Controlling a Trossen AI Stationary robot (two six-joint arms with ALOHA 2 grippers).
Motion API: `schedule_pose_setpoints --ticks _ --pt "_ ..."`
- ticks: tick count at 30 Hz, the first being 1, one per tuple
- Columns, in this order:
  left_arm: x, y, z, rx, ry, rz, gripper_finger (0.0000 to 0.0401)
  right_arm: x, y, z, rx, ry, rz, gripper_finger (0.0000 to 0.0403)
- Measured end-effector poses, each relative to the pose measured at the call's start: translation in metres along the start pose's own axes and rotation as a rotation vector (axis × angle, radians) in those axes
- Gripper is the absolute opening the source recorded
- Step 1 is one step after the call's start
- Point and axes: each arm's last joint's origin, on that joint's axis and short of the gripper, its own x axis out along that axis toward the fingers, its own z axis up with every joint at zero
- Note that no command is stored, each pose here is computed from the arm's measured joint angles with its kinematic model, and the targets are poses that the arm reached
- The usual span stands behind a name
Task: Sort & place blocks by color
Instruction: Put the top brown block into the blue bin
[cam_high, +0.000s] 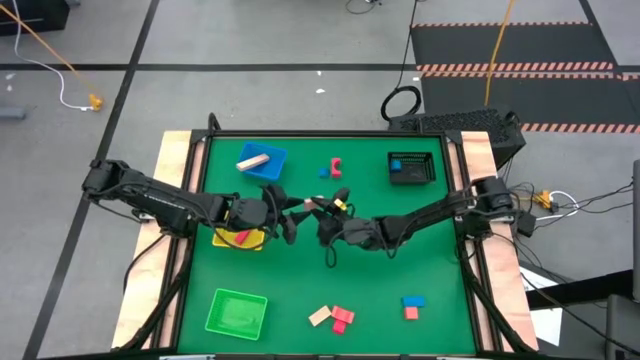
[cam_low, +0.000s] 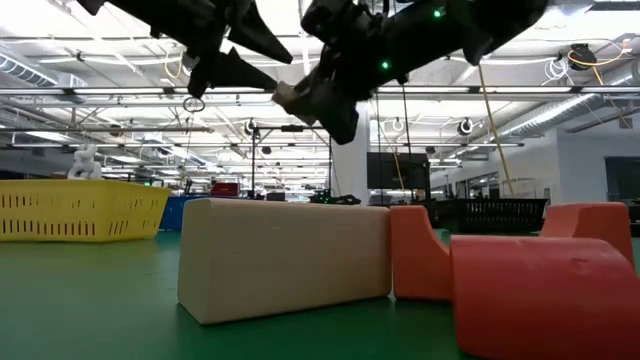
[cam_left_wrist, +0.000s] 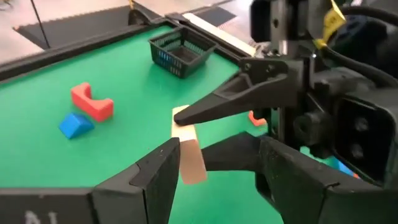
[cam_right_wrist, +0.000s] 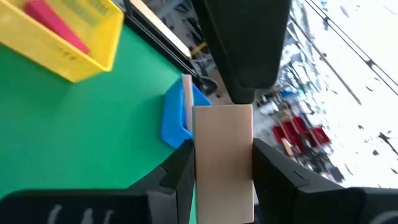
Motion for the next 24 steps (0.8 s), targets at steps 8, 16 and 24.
schedule_pose_setpoints --ticks 8,16,24 --pt "0.0002 0.0038 -0.0021 0.013 -0.004 0.073 0.0223 -0.0011 -0.0035 0.0064 0.007 0.017 -0.061 0.0116" --pt "0.0009 0.0058 -0.0012 0.017 -0.014 0.097 0.0223 -0.0029 -0.0017 0.0104 0.024 -0.053 -0.017 0.0117" --pt "0.0020 0.0054 -0.0017 0.015 -0.015 0.097 0.0193 -0.0030 -0.0026 0.0114 0.037 -0.064 -0.022 0.0117"
